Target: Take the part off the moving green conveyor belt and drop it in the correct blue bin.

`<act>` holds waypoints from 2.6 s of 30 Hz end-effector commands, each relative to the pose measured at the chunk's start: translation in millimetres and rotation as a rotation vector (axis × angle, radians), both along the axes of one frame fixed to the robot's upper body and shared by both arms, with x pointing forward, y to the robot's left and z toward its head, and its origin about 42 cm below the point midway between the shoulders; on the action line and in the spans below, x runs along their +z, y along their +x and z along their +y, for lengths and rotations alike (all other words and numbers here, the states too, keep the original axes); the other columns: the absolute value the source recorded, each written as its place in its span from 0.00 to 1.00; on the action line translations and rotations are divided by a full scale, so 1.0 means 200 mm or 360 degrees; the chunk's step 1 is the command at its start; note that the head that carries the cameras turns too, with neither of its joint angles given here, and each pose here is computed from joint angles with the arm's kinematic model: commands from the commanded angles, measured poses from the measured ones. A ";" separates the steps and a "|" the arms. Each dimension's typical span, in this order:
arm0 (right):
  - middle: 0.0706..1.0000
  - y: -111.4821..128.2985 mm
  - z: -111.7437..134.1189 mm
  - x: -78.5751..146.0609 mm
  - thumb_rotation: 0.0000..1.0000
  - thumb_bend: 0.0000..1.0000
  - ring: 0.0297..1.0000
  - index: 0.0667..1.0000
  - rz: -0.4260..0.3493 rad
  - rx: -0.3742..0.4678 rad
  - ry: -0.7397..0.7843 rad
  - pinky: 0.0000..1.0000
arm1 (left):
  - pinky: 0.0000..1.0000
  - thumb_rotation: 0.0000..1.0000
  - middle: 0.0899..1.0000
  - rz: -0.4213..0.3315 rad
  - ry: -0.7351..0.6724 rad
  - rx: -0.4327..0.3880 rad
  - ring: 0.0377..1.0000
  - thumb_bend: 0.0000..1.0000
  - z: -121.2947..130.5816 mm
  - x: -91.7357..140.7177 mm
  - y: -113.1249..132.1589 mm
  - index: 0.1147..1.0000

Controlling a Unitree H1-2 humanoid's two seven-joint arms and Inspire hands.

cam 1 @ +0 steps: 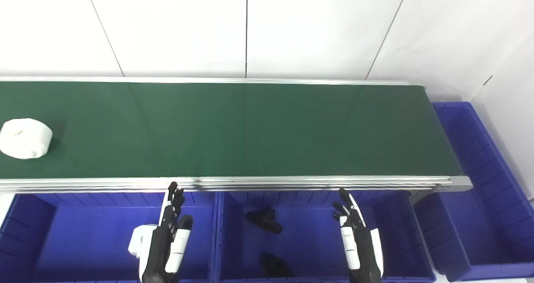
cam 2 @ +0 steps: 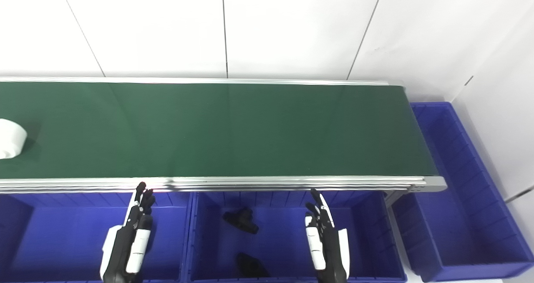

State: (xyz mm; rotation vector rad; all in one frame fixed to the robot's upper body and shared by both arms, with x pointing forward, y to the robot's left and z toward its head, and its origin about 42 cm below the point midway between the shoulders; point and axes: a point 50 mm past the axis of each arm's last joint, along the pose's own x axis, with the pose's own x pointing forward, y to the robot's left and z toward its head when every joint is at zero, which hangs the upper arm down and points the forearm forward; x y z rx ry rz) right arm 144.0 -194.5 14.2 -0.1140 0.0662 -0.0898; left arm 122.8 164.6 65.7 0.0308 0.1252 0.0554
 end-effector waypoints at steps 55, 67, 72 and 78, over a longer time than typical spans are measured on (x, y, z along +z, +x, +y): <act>1.00 0.07 -0.19 -0.06 1.00 0.40 0.94 0.99 -0.0041 -0.0022 -0.0045 0.95 | 0.79 0.78 0.90 -0.0113 -0.0010 -0.0007 0.87 0.60 -0.20 -0.07 0.08 0.93; 1.00 0.09 -0.17 -0.08 1.00 0.37 0.96 0.99 -0.0024 0.0010 -0.0042 0.97 | 0.81 0.76 0.90 -0.0106 -0.0032 -0.0002 0.88 0.60 -0.18 -0.09 0.09 0.93; 1.00 0.09 -0.15 -0.08 1.00 0.42 0.96 1.00 -0.0029 0.0017 -0.0036 0.96 | 0.81 0.74 0.90 -0.0131 -0.0037 -0.0014 0.88 0.60 -0.17 -0.08 0.09 0.94; 0.99 0.09 -0.11 -0.05 1.00 0.42 0.95 0.99 -0.0060 0.0030 -0.0021 0.95 | 0.79 0.67 0.92 -0.0465 0.0077 -0.0172 0.88 0.67 -0.13 0.11 0.08 0.94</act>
